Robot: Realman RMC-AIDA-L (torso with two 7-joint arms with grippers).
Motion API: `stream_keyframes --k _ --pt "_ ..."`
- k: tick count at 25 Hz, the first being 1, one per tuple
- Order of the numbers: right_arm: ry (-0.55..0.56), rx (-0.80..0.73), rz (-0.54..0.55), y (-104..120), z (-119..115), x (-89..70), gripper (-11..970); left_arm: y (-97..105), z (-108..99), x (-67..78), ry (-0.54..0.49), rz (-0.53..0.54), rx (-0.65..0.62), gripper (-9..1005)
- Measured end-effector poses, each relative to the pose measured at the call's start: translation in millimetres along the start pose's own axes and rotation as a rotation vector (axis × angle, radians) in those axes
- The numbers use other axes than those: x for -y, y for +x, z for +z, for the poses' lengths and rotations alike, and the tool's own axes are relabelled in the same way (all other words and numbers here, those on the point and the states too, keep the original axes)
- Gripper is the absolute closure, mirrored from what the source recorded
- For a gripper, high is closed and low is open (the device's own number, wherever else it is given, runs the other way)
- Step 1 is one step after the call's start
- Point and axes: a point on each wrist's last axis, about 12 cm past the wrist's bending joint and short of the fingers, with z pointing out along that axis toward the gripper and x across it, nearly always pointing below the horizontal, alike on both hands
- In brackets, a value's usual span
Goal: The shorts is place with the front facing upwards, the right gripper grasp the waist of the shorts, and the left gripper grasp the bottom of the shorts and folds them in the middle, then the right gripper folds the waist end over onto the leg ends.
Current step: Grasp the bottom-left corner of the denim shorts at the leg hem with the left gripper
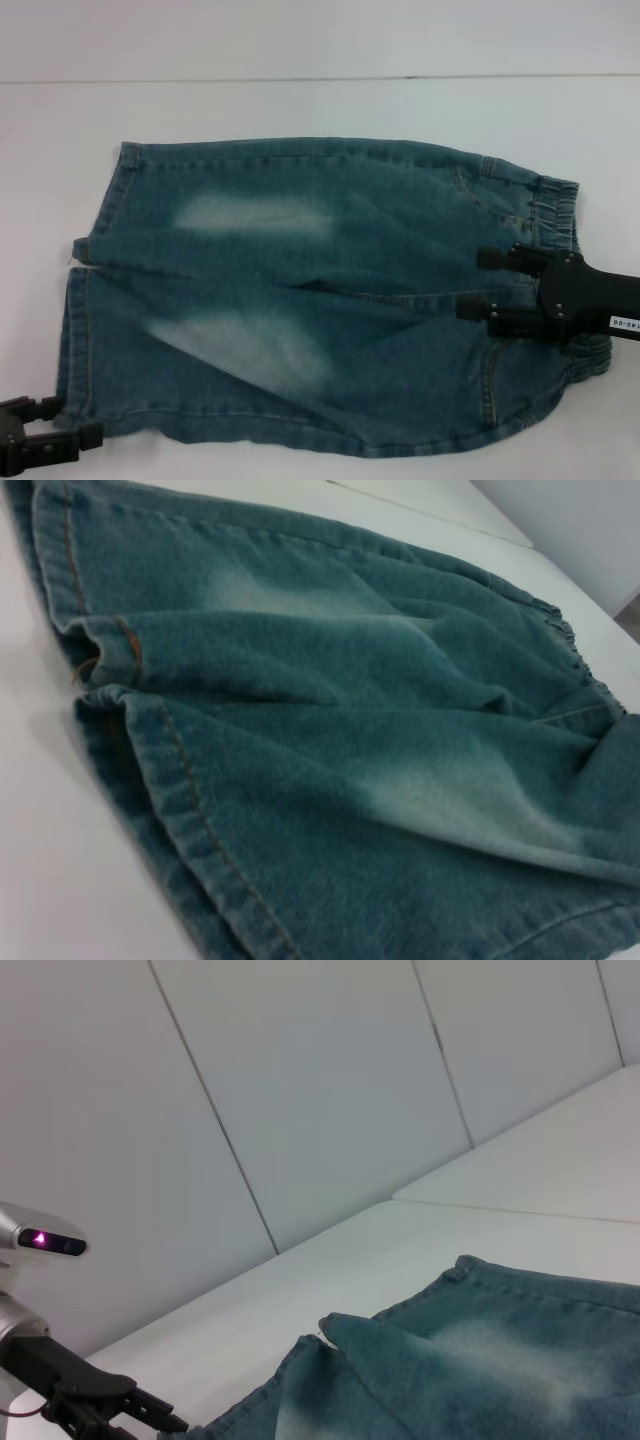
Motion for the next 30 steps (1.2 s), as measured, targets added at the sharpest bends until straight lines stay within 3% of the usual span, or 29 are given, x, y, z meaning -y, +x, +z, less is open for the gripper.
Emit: stream_keyframes --k 9,19,30 --pt "0.001 -0.001 0.001 0.5 0.1 -0.1 28 0.8 -3.6 -2.2 -0.027 -0.010 -0.027 75" --pt "0.001 -0.002 0.002 0.6 0.1 -0.1 28 -9.5 1.7 0.1 0.009 0.004 -0.047 77" --pt "-0.001 -0.001 0.000 -0.2 0.7 0.1 28 -24.6 6.3 -2.7 0.012 -0.085 -0.135 78"
